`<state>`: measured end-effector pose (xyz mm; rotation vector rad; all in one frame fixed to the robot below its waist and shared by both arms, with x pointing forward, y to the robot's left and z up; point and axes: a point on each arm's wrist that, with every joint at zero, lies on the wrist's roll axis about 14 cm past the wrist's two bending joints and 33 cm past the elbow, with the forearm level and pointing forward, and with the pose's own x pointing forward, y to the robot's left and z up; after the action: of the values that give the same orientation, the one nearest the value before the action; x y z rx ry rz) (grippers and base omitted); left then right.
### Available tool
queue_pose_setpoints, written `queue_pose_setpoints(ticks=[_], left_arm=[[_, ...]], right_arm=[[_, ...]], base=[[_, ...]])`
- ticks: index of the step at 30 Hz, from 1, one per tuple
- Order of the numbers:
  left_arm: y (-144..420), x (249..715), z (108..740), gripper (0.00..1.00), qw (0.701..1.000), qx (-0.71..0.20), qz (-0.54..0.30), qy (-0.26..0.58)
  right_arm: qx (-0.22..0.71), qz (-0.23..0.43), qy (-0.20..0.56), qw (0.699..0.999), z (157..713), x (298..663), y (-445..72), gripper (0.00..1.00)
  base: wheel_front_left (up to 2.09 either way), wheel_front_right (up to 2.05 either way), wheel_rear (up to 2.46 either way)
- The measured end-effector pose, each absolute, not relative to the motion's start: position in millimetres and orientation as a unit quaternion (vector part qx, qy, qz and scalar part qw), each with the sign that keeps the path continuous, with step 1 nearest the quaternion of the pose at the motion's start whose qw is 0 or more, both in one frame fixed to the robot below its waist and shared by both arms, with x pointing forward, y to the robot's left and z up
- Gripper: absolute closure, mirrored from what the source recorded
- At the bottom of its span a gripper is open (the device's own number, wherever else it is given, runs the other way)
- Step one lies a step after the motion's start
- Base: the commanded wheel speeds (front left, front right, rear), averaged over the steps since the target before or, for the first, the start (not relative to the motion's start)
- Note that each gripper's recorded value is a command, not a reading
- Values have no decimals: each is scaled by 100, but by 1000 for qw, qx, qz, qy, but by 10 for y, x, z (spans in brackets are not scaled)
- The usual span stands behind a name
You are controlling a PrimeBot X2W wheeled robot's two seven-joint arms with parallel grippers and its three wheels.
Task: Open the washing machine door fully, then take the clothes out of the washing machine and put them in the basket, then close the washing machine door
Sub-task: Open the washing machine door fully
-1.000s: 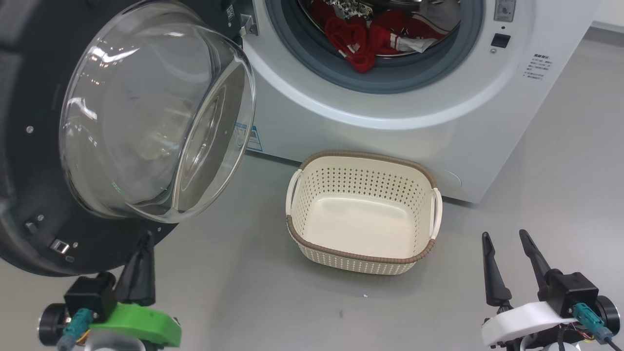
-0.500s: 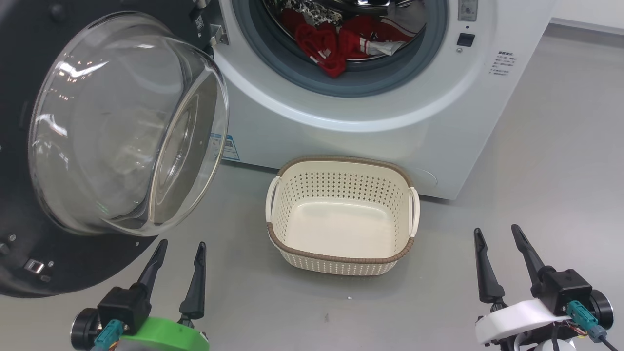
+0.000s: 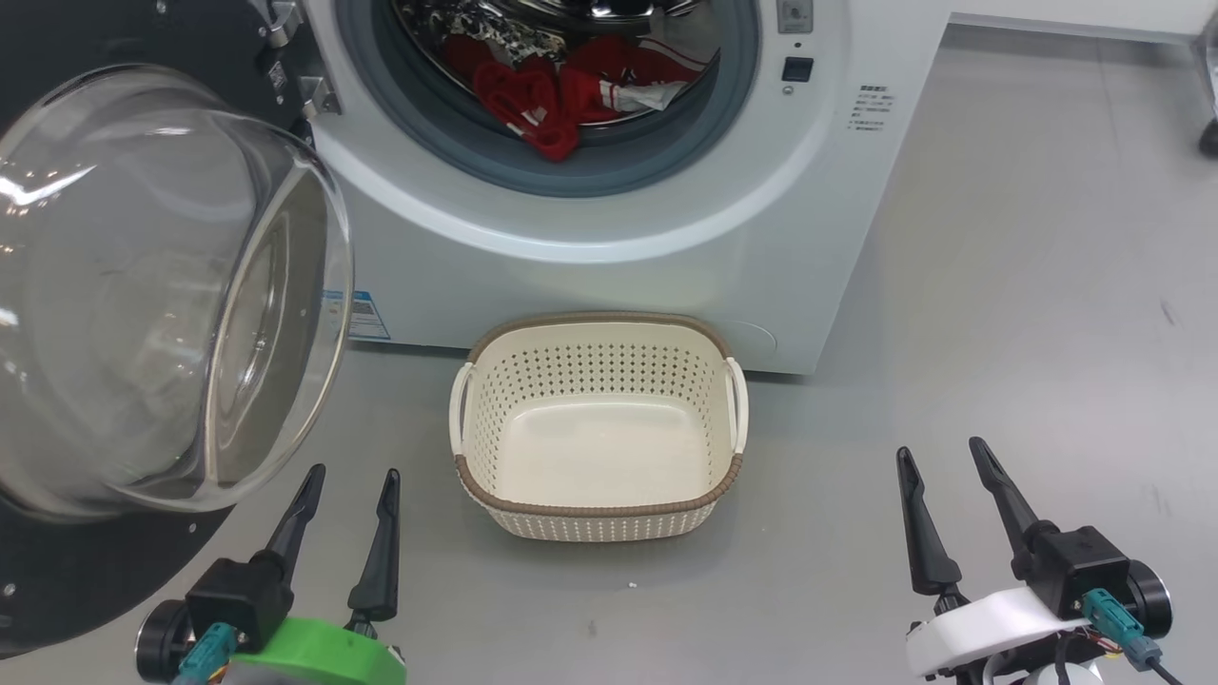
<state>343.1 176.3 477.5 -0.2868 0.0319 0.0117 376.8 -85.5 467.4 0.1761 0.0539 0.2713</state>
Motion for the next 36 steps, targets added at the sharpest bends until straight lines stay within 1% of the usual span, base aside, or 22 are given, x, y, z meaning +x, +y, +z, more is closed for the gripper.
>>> queue_pose_setpoints(ticks=[13, 24, 36], left_arm=[[1521, 3537, 4748, 0, 989, -143, -29, 29], [1468, 3545, 4722, 0, 990, -131, -37, 39], [1403, 3558, 4712, 0, 989, -130, -46, 44]], right_arm=[[86, 76, 16, 993, 4732, 3647, -1197, 0], [88, 57, 14, 994, 4747, 3575, -1285, 0], [89, 52, 14, 995, 4754, 3535, -1311, 0]], base=[[0, 0, 0], [0, 0, 0], [0, 0, 0]])
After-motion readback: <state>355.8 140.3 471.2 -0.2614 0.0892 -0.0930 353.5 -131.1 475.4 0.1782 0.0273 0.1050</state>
